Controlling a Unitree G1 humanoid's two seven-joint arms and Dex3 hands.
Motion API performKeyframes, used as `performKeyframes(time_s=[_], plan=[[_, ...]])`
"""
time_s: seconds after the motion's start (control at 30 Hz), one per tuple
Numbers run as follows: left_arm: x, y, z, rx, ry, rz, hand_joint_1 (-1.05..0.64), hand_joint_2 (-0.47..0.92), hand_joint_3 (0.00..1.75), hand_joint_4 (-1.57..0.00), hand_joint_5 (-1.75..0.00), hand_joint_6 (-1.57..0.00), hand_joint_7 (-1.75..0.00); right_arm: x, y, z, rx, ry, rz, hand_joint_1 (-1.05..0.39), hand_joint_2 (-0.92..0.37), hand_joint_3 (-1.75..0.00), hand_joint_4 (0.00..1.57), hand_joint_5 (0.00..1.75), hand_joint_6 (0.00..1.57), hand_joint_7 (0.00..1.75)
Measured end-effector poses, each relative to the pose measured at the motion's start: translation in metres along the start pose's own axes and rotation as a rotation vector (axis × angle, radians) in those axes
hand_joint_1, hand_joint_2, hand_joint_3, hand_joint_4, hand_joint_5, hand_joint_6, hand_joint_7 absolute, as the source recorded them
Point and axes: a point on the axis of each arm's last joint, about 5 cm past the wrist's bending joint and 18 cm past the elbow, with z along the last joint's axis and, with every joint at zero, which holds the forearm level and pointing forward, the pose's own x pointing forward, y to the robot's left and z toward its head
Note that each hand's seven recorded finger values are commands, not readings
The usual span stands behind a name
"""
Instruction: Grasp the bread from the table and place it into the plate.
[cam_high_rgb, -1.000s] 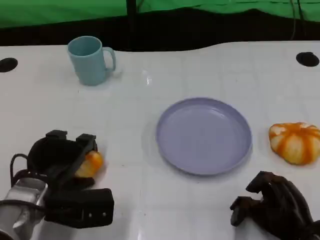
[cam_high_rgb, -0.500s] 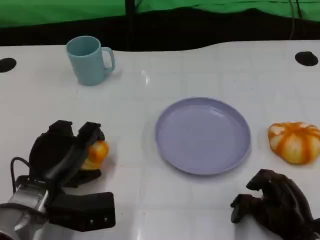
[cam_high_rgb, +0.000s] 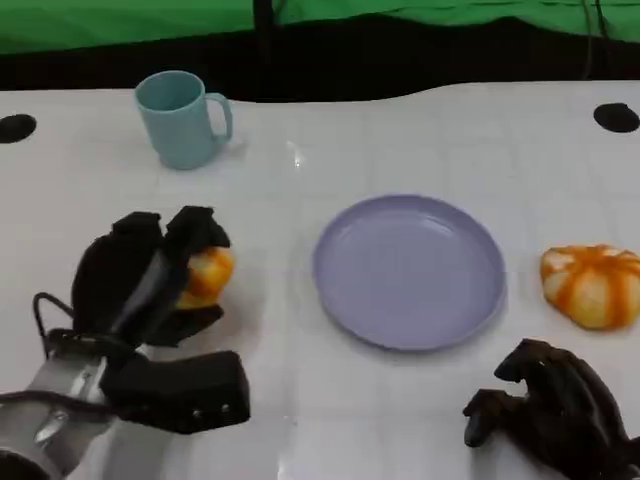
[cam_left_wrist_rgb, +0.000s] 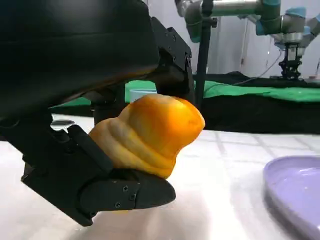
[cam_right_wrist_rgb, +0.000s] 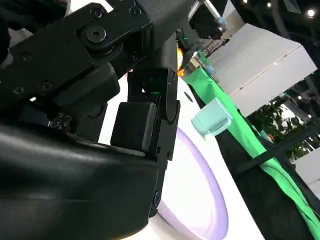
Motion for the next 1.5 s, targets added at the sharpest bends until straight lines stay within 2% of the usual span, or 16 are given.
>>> performKeyframes(time_s=[0.07,0.17,0.23,0.27,0.3,0.33,0.43,0.83,0.9,1.03,1.13,1.2,1.3,1.37,1.43,1.5], plan=[[0.006,0.001,0.005,-0.026,-0.023,0.011,-0.24,0.67,0.63,-0.71,-1.75,-0.48,-1.74,0.0,0.0001,0.0,-0.001,0.002,0.001,-1.04,-0.73,-0.01,1.57,0.73,1.57,0.36],[0.021,0.003,0.016,-0.076,-0.061,0.034,-0.24,0.67,0.58,-0.75,-1.75,-0.65,-1.48,0.0,-0.0005,0.001,-0.009,0.006,0.0,-1.04,-0.72,-0.01,1.57,0.73,1.57,0.36],[0.028,0.003,0.023,-0.097,-0.086,0.045,-0.26,0.73,0.49,-0.77,-1.75,-0.91,-0.89,0.0,-0.0001,0.001,-0.014,0.008,0.001,-1.05,-0.73,-0.01,1.57,0.73,1.57,0.36],[0.03,0.002,0.026,-0.103,-0.09,0.045,-0.25,0.69,0.56,-0.78,-1.75,-0.73,-1.34,0.0,0.0,0.001,-0.019,0.008,0.0,-1.05,-0.73,-0.01,1.57,0.73,1.57,0.37],[0.033,0.001,0.029,-0.108,-0.098,0.042,-0.25,0.65,0.62,-0.78,-1.75,-0.64,-1.54,0.0,0.0001,0.001,-0.024,0.008,-0.001,-1.05,-0.73,-0.01,1.57,0.73,1.57,0.37],[0.036,0.0,0.031,-0.114,-0.111,0.037,-0.27,0.62,0.7,-0.77,-1.75,-0.58,-1.66,0.0,0.0003,0.001,-0.028,0.006,-0.002,-1.05,-0.72,-0.01,1.57,0.73,1.57,0.37],[0.044,-0.002,0.039,-0.131,-0.14,0.028,-0.29,0.59,0.77,-0.77,-1.75,-0.57,-1.74,0.0,0.0008,0.002,-0.033,0.001,0.0,-1.05,-0.72,0.0,1.57,0.73,1.57,0.37],[0.065,-0.007,0.066,-0.164,-0.222,-0.044,-0.29,0.55,0.89,-0.83,-1.75,-0.6,-1.75,-0.001,0.001,0.002,-0.033,0.006,0.0,-1.05,-0.73,0.0,1.57,0.74,1.57,0.37],[0.067,-0.01,0.071,-0.173,-0.227,-0.055,-0.31,0.55,0.95,-0.86,-1.75,-0.73,-1.45,-0.001,0.0009,0.002,-0.034,0.006,-0.004,-1.04,-0.73,0.0,1.57,0.73,1.57,0.36],[0.072,-0.016,0.086,-0.167,-0.256,-0.095,-0.33,0.55,0.99,-0.88,-1.75,-0.73,-1.5,-0.001,0.0009,0.002,-0.034,0.006,-0.002,-1.04,-0.73,-0.01,1.57,0.73,1.57,0.37],[0.078,-0.016,0.096,-0.157,-0.281,-0.105,-0.32,0.56,0.98,-0.87,-1.75,-0.79,-1.22,-0.001,0.001,0.002,-0.034,0.006,-0.002,-1.04,-0.73,-0.01,1.57,0.73,1.57,0.37],[0.083,-0.015,0.101,-0.143,-0.296,-0.12,-0.31,0.56,0.97,-0.88,-1.75,-0.81,-1.14,-0.001,0.001,0.002,-0.035,0.006,-0.002,-1.05,-0.73,-0.01,1.57,0.73,1.57,0.37],[0.087,-0.018,0.11,-0.122,-0.313,-0.153,-0.31,0.57,0.97,-0.9,-1.75,-0.73,-1.43,-0.002,0.0012,0.002,-0.036,0.006,-0.002,-1.05,-0.73,0.0,1.57,0.73,1.57,0.36],[0.088,-0.019,0.114,-0.12,-0.316,-0.165,-0.32,0.58,0.97,-0.9,-1.75,-0.71,-1.49,-0.001,0.0016,0.002,-0.035,0.006,0.0,-1.05,-0.73,0.0,1.57,0.74,1.57,0.36],[0.088,-0.021,0.116,-0.114,-0.313,-0.177,-0.31,0.57,1.01,-0.91,-1.75,-0.72,-1.41,-0.002,0.0017,0.002,-0.034,0.005,-0.001,-1.04,-0.74,-0.01,1.57,0.73,1.57,0.36],[0.09,-0.021,0.117,-0.091,-0.318,-0.193,-0.3,0.6,0.92,-0.9,-1.75,-0.79,-1.06,-0.002,0.0016,0.001,-0.034,0.005,-0.002,-1.04,-0.74,-0.01,1.57,0.73,1.57,0.36]])
